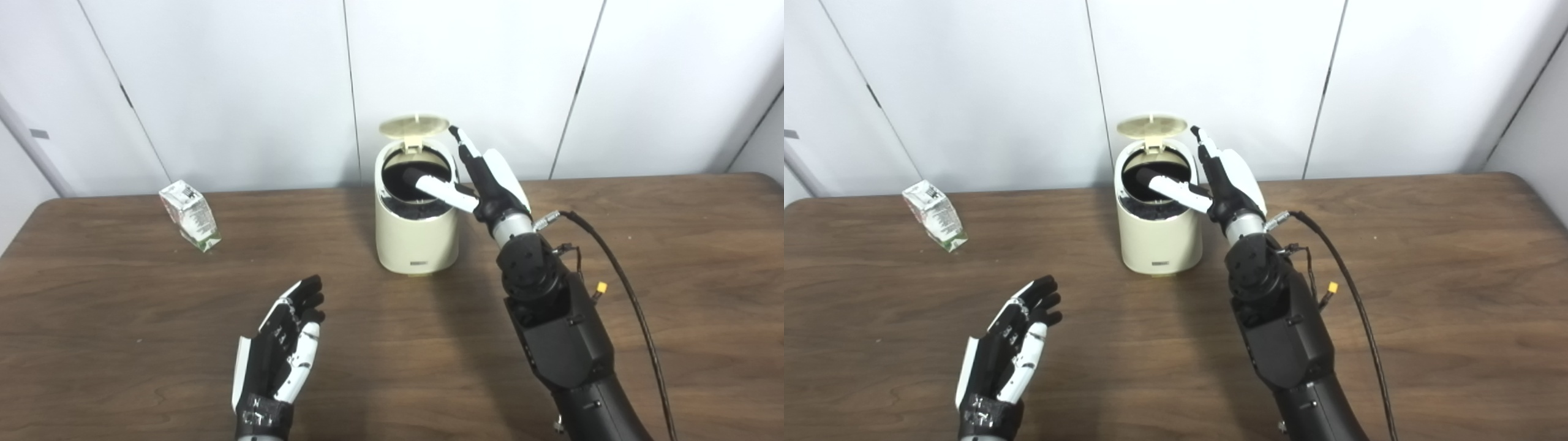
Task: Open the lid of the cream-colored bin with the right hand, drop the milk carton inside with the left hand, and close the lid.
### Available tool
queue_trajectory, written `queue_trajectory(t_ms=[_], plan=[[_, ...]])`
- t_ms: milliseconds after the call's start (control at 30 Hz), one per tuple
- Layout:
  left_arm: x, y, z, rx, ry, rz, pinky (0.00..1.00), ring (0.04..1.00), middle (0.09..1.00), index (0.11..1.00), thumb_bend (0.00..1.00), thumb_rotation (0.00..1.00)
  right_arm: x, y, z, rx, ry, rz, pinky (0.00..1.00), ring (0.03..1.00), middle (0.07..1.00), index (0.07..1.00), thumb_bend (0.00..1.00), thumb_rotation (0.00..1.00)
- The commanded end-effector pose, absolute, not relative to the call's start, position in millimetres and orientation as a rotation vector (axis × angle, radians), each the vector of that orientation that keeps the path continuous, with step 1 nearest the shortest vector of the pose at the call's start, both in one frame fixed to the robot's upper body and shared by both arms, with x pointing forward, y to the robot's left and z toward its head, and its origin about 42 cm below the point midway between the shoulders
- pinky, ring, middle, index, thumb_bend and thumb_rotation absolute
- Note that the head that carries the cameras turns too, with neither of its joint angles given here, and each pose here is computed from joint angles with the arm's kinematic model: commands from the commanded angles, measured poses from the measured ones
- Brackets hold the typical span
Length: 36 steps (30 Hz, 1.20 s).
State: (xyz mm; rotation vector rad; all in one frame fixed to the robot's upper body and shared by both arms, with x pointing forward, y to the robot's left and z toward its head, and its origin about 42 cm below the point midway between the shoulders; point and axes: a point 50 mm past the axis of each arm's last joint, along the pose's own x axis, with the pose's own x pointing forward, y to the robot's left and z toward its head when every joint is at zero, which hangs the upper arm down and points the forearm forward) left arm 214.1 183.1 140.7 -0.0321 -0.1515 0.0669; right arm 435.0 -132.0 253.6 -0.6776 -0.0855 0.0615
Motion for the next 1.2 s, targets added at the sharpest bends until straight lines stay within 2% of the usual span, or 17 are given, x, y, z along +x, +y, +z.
queue_trajectory(t_ms=[0,233,433,567,667,700,733,767,833,900,933,1000,1100,1167], plan=[[212,182,143,-0.051,-0.195,0.071,0.8,0.843,0.852,0.837,0.15,0.45,438,-130,278,-0.678,-0.154,0.044,0.98,1.0,1.0,1.0,0.96,0.86],[212,181,141,-0.046,-0.197,0.068,0.79,0.839,0.847,0.829,0.15,0.45,434,-138,277,-0.678,-0.178,0.032,0.98,1.0,1.0,1.0,0.96,0.87],[212,179,140,-0.05,-0.202,0.074,0.79,0.837,0.845,0.827,0.15,0.43,401,-150,277,-0.654,-0.275,-0.017,0.98,1.0,1.0,1.0,0.94,0.85],[213,180,139,-0.054,-0.193,0.078,0.79,0.837,0.846,0.825,0.15,0.42,380,-161,269,-0.594,-0.313,-0.085,0.94,0.995,1.0,1.0,0.81,0.7],[213,181,139,-0.061,-0.191,0.08,0.79,0.837,0.847,0.827,0.15,0.43,366,-171,256,-0.535,-0.34,-0.117,0.92,0.991,1.0,1.0,0.77,0.66],[213,183,139,-0.061,-0.191,0.081,0.78,0.835,0.848,0.83,0.15,0.42,353,-180,245,-0.488,-0.364,-0.126,0.82,0.925,0.946,0.943,0.58,0.58],[212,184,140,-0.06,-0.19,0.081,0.78,0.835,0.847,0.831,0.15,0.41,342,-188,236,-0.448,-0.384,-0.135,0.76,0.873,0.896,0.897,0.43,0.53],[212,184,140,-0.058,-0.19,0.082,0.78,0.834,0.847,0.833,0.16,0.4,335,-192,231,-0.423,-0.398,-0.141,0.72,0.834,0.855,0.857,0.33,0.5],[212,186,140,-0.058,-0.184,0.081,0.78,0.835,0.851,0.838,0.16,0.4,314,-203,220,-0.397,-0.445,-0.135,0.68,0.791,0.815,0.814,0.25,0.48],[212,187,141,-0.061,-0.18,0.082,0.78,0.835,0.855,0.843,0.16,0.41,299,-210,212,-0.374,-0.473,-0.125,0.66,0.761,0.788,0.786,0.21,0.45],[212,188,141,-0.062,-0.179,0.082,0.78,0.836,0.855,0.845,0.16,0.41,295,-213,209,-0.365,-0.481,-0.121,0.64,0.748,0.78,0.777,0.2,0.37],[212,189,141,-0.057,-0.18,0.077,0.79,0.837,0.856,0.847,0.15,0.41,282,-219,203,-0.35,-0.495,-0.112,0.61,0.735,0.772,0.772,0.19,0.31],[212,190,141,-0.051,-0.184,0.075,0.79,0.837,0.855,0.841,0.16,0.39,267,-224,195,-0.304,-0.491,-0.099,0.6,0.726,0.768,0.762,0.19,0.26],[213,190,142,-0.046,-0.186,0.074,0.79,0.839,0.857,0.841,0.16,0.39,258,-225,190,-0.279,-0.462,-0.104,0.63,0.732,0.769,0.757,0.19,0.27]])
